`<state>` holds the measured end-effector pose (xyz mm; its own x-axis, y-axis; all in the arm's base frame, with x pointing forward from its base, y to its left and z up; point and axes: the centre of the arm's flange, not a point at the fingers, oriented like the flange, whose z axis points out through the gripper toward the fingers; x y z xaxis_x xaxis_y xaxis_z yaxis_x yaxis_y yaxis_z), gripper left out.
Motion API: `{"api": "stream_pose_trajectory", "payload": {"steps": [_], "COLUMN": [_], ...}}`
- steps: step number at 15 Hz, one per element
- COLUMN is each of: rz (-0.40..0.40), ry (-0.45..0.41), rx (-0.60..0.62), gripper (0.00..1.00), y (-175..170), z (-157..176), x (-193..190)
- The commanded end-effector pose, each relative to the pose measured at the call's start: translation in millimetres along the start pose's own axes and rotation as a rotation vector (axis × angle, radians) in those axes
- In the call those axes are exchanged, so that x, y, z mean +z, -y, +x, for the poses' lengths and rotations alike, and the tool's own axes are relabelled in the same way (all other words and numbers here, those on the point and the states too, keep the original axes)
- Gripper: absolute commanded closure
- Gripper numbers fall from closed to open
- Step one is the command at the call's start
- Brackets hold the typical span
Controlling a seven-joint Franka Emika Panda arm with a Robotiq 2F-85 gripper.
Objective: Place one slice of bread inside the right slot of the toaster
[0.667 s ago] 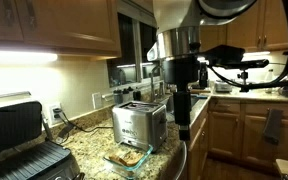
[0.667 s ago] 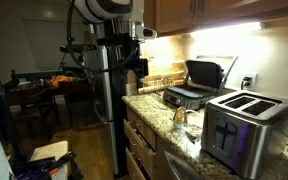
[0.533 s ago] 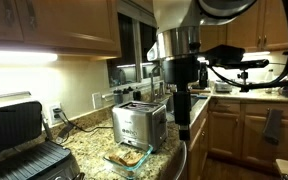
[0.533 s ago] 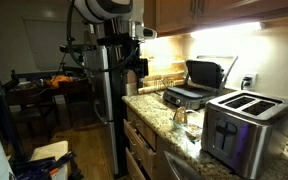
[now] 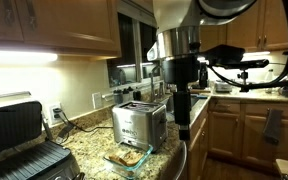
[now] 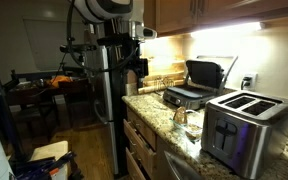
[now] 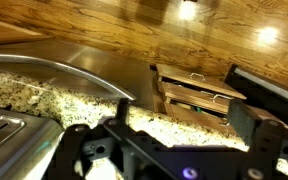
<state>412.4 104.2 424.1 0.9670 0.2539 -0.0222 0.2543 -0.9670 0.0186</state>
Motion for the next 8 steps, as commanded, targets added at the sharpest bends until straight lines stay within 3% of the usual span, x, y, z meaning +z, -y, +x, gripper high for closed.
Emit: {"api": "stream_pose_trajectory", "payload": {"steps": [1, 8], "rz": [0.000, -0.004], "ry": [0.000, 0.014], "rx": [0.000, 0.002], "gripper": [0.00, 0.00], "y": [-0.1, -0.5], "z": [0.3, 7.9], "x": [0.4, 7.2]}}
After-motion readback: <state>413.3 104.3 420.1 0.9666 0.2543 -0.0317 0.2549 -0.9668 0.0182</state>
